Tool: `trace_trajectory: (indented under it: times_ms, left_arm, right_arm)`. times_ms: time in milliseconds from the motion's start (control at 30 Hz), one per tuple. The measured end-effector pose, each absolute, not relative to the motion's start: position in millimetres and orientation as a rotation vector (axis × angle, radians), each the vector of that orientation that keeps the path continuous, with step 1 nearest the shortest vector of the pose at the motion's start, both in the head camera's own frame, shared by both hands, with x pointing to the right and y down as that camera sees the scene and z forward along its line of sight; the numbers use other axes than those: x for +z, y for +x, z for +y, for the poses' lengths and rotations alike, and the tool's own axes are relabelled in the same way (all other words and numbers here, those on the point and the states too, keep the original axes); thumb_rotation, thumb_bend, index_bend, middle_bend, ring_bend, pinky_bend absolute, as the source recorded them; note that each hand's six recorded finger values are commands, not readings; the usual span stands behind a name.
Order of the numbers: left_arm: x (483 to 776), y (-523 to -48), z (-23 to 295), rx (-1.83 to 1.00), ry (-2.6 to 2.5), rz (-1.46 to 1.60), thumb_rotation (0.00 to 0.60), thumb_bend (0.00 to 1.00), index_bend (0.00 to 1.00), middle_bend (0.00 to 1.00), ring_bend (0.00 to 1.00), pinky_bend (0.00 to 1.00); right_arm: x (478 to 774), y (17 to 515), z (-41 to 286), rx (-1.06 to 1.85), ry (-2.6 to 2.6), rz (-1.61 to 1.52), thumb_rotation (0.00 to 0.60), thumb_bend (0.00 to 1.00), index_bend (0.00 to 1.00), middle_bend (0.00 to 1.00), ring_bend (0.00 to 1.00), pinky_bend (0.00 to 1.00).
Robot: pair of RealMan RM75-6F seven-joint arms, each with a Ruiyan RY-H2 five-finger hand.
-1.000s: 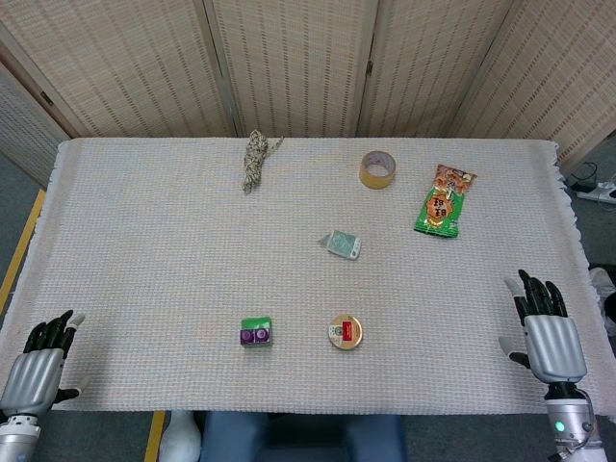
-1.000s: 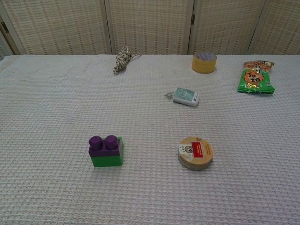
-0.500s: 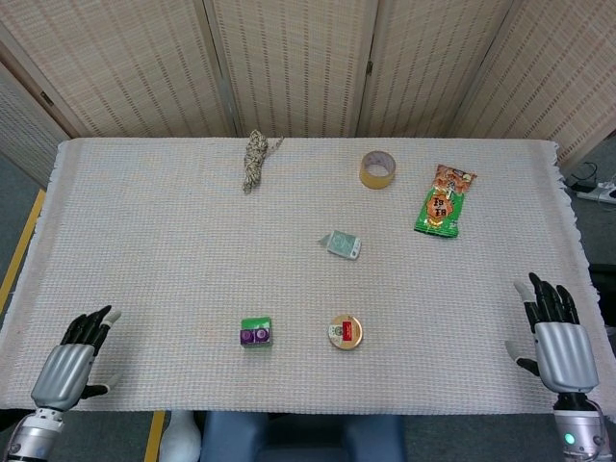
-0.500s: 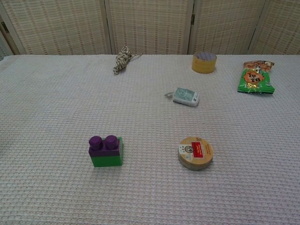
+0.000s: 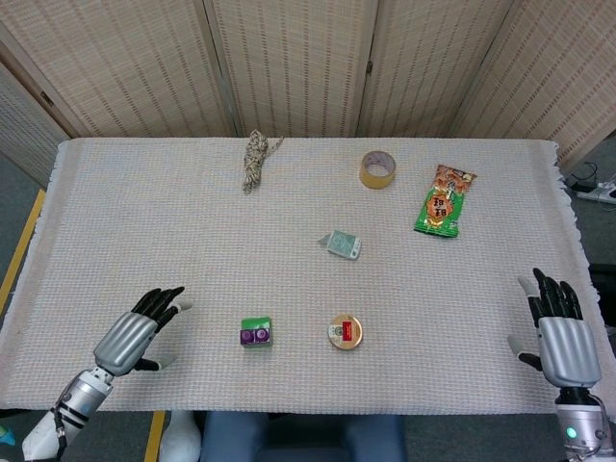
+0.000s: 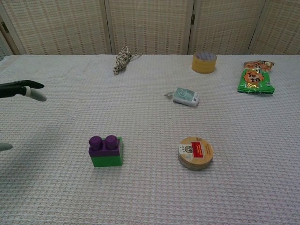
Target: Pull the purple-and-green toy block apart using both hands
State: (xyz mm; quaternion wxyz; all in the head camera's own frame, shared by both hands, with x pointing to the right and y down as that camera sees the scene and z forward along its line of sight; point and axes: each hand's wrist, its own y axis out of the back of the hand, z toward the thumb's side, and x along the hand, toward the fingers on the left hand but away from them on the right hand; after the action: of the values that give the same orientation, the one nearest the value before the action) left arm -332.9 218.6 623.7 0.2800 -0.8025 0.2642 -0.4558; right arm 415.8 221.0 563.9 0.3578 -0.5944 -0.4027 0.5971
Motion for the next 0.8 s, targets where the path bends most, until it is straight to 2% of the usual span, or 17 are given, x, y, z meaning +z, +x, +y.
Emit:
trace_trajectory:
  times_ms: [100, 300, 800]
  left_arm:
    - [627.6, -322.6, 206.4, -1.202, -2.19, 0.751, 0.6, 0.27, 0.26, 0.0, 0.0, 0.05]
    - [634.8, -294.8, 203.7, -1.139, -2.243, 0.804, 0.6, 0.27, 0.32, 0.02, 0.0, 0.07]
    - [663.2, -239.6, 211.8, -1.116, -2.335, 0.817, 0.6, 0.27, 0.37, 0.04, 0.0, 0.07]
  right_arm:
    - [565.6, 418.8, 218.2, 1.556, -1.528, -1.049, 0.6, 0.29, 0.0, 0.0, 0.0, 0.0]
    - [566.4, 424.1, 212.0, 1.57, -1.521, -1.075, 0.6, 0.29, 0.0, 0.0, 0.0, 0.0]
    - [562.3, 434.5, 205.1, 1.579, -1.521, -1.123, 0.6, 0.29, 0.0, 0.0, 0.0, 0.0]
